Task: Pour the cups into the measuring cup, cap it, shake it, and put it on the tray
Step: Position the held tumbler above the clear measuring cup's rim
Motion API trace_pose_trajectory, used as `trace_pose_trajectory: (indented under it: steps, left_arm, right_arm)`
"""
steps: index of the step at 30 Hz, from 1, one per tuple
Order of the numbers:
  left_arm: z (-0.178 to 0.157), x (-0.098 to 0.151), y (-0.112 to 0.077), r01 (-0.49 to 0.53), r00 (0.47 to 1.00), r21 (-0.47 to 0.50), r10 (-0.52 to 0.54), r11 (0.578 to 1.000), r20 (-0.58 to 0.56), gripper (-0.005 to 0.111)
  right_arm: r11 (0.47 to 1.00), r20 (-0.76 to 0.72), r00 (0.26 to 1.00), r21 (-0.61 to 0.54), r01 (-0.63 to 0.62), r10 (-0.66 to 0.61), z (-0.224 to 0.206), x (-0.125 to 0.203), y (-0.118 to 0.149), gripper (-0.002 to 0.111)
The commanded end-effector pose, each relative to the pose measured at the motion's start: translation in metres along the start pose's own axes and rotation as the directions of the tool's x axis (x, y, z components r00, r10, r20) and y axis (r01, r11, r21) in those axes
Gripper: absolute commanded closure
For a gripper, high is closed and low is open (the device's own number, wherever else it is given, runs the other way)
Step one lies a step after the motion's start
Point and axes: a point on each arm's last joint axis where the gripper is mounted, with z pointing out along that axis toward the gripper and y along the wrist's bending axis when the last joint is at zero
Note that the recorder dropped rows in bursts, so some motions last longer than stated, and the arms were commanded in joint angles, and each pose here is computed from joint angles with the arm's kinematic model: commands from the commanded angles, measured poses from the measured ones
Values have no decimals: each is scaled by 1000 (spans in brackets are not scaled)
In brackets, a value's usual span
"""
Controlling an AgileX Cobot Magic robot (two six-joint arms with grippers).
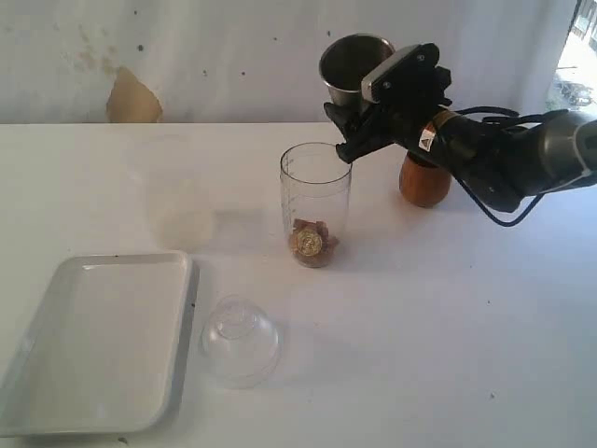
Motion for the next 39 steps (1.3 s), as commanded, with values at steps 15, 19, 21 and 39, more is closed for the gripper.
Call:
trace_pose_trajectory:
  steps: [15,19,21,39]
  left_arm:
    - [0,2,0,-2,1000,4,2,1000,-2,107]
    - [0,2,0,-2,1000,4,2,1000,-2,107]
    - [0,2,0,-2,1000,4,2,1000,-2,107]
    - [0,2,0,-2,1000,4,2,1000,-2,107]
  right_arm:
    - [999,31,999,36,20,-21,-35,-30,-62,108]
    - [997,28,997,-21,76,-75,-35,-30,-56,108]
    - [997,28,997,-21,76,-75,-35,-30,-56,108]
    - [982,93,986,-117,149,-138,-29,-14,-41,108]
